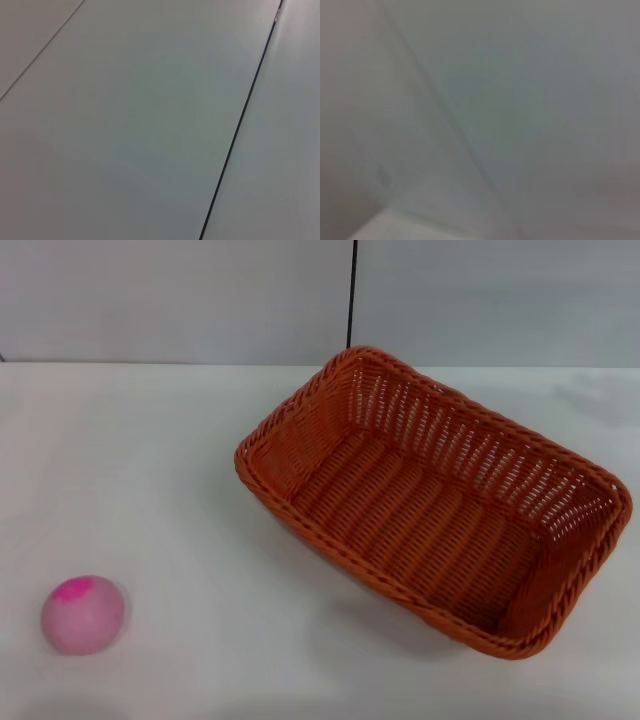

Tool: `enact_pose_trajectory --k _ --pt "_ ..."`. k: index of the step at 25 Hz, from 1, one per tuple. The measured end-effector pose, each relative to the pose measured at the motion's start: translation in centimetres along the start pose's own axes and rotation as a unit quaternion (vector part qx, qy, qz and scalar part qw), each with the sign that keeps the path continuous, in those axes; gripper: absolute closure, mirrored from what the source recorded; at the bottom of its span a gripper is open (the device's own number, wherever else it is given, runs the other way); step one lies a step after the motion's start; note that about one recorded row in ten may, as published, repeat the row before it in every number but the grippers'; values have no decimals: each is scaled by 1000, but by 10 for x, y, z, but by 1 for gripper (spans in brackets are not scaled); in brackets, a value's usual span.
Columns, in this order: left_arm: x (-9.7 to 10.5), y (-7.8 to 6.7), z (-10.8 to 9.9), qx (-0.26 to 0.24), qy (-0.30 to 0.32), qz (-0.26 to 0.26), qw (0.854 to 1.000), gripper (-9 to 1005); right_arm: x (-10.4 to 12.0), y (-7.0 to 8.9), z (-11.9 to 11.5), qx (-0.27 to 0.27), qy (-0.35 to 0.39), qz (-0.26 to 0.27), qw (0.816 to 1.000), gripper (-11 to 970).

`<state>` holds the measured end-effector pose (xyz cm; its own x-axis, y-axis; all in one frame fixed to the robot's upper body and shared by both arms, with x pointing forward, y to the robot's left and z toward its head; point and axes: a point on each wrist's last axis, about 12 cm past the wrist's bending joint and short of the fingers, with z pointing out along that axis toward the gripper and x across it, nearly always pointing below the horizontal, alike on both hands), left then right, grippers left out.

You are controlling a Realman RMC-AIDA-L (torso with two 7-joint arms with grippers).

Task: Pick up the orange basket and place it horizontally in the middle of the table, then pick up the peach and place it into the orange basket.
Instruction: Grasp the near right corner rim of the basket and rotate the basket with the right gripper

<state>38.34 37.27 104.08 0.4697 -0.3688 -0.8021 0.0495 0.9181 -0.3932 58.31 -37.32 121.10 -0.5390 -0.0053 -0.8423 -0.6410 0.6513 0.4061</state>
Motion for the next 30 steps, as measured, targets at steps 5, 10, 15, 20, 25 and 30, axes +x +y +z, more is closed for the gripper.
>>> enact_pose_trajectory --k 5,10,15,20,25,30 --pt "0 1 -2 -5 4 1 1000 195 -26 14 30 3 121 -26 992 386" --pt "1 2 -2 -9 9 -2 1000 195 -35 27 63 10 226 -71 972 327" --pt "1 2 -2 -10 10 -4 1000 195 -34 34 83 23 274 -95 957 338" --pt "2 2 -2 -11 11 -5 1000 195 -31 38 95 21 298 -110 948 349" --pt "3 2 0 -11 12 -7 1000 196 -26 39 102 26 317 -113 941 360" --pt "4 1 2 -9 11 -9 1000 196 -19 38 109 40 328 -117 937 371"
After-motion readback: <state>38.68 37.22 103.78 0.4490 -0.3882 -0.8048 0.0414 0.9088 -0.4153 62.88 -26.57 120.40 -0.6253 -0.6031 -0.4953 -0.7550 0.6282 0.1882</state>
